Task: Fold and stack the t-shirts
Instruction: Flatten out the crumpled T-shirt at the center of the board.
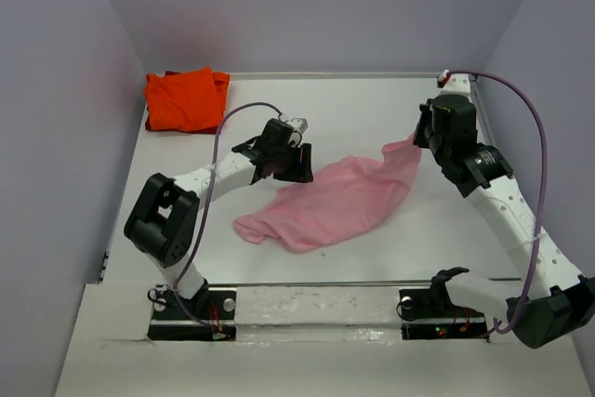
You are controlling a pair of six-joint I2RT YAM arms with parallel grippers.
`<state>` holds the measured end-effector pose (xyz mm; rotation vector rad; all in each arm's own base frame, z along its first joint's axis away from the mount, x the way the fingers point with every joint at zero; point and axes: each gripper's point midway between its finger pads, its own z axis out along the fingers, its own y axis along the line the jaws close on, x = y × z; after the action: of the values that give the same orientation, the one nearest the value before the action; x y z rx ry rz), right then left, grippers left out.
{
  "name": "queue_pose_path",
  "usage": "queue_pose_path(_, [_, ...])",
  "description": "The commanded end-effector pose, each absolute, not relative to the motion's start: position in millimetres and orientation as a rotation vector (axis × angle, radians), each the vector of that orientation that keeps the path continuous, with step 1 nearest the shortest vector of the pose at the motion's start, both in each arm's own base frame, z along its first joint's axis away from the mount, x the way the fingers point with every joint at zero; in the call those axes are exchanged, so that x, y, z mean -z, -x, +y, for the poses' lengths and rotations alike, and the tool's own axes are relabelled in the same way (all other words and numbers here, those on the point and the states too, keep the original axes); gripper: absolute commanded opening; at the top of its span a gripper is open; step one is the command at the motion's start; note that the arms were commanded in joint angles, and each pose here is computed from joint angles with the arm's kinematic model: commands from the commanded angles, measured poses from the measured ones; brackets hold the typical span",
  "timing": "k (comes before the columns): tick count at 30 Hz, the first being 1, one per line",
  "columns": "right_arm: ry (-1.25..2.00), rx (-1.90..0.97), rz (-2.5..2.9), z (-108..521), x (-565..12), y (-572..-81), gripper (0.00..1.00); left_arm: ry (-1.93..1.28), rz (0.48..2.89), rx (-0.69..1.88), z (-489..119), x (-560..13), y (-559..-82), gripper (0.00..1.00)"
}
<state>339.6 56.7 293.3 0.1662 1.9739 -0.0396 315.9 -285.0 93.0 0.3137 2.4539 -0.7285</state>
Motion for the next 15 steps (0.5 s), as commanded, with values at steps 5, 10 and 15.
queue_pose_path(5, [-0.195,-0.009,1.875,55.9,-322.1,-338.8,0.0,-0.477,2.541,0.482,-258.7,-65.5,-315.0,0.63])
queue_pose_path(10, [-0.195,0.001,1.88,54.9,-318.7,-339.4,0.0,-0.507,2.568,0.512,-262.8,-53.7,-309.7,0.63])
queue_pose_path(15, [-0.196,0.008,1.886,54.5,-314.3,-340.4,0.0,-0.535,2.572,0.6,-271.2,-53.9,-301.9,0.62])
